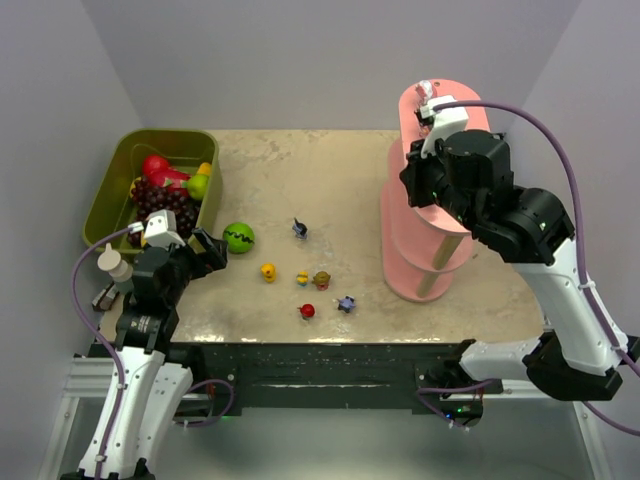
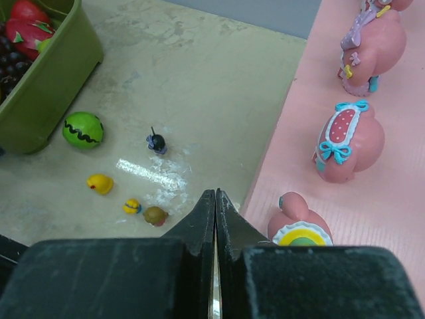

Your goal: Place and organize the plastic toys onto the shelf

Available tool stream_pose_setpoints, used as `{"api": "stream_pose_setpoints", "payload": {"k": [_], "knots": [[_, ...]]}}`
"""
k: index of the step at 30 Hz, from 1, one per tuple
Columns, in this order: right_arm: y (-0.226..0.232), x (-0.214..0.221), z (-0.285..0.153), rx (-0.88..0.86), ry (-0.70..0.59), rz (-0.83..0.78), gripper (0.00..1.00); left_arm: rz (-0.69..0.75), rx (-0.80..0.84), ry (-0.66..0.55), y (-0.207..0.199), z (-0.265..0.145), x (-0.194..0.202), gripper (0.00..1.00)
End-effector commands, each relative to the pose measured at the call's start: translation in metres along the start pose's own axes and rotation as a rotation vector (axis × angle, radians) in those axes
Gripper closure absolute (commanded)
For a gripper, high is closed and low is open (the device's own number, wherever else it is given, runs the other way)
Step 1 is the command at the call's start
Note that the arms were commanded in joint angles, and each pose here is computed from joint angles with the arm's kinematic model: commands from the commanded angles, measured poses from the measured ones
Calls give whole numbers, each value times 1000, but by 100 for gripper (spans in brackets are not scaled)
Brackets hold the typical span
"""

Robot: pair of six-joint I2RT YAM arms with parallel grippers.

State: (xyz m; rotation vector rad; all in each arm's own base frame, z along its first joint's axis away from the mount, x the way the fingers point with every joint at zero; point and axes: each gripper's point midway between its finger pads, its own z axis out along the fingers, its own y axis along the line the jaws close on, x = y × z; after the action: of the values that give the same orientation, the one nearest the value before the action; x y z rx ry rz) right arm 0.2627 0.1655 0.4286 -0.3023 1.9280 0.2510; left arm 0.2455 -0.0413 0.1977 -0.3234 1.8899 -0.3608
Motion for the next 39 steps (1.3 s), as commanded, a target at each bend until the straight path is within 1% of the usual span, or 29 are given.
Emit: {"api": "stream_pose_setpoints", "payload": {"k": [1, 8, 21, 39], "knots": [[-5, -3, -3, 32, -9, 36, 100, -10, 24, -37, -8, -2, -12, 0], [-9, 11, 5, 71, 39, 30, 100, -9, 22, -37, -7, -2, -12, 0], [-24, 24, 13, 177, 82, 14, 100, -8, 22, -37, -7, -3, -12, 1], [-46, 35, 10, 297, 107, -12, 100, -9, 24, -42, -8, -4, -13, 0]]}}
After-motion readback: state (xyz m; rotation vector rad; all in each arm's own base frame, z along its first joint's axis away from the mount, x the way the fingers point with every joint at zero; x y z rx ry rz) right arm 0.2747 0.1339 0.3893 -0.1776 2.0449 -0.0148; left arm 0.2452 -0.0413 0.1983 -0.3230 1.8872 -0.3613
